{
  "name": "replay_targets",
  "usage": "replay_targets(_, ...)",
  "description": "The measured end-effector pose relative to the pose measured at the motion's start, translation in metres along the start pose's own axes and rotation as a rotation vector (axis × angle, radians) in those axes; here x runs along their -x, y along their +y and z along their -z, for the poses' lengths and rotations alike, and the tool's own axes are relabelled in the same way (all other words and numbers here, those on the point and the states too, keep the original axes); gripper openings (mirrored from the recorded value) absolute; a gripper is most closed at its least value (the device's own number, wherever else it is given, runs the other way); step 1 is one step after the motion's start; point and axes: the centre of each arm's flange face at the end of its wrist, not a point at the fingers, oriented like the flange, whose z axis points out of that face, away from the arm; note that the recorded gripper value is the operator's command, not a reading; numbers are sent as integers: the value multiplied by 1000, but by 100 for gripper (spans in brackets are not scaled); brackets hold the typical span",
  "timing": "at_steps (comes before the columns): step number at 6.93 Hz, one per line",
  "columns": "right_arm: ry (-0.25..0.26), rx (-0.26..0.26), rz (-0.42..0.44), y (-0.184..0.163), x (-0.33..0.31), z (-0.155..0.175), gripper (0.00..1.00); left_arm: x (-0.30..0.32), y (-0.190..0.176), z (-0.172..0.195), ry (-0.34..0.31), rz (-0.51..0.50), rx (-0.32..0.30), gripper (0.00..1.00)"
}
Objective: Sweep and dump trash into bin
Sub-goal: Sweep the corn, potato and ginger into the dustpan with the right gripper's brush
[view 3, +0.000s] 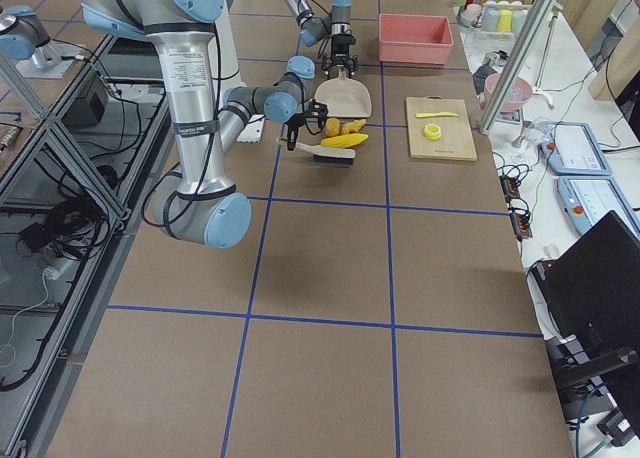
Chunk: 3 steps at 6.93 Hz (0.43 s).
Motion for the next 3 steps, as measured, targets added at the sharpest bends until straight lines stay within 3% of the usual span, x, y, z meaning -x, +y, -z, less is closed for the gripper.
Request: replay_targets(3,25,-2,-11,-12,59,5,0,1,-7,-3,-1,5,6,98)
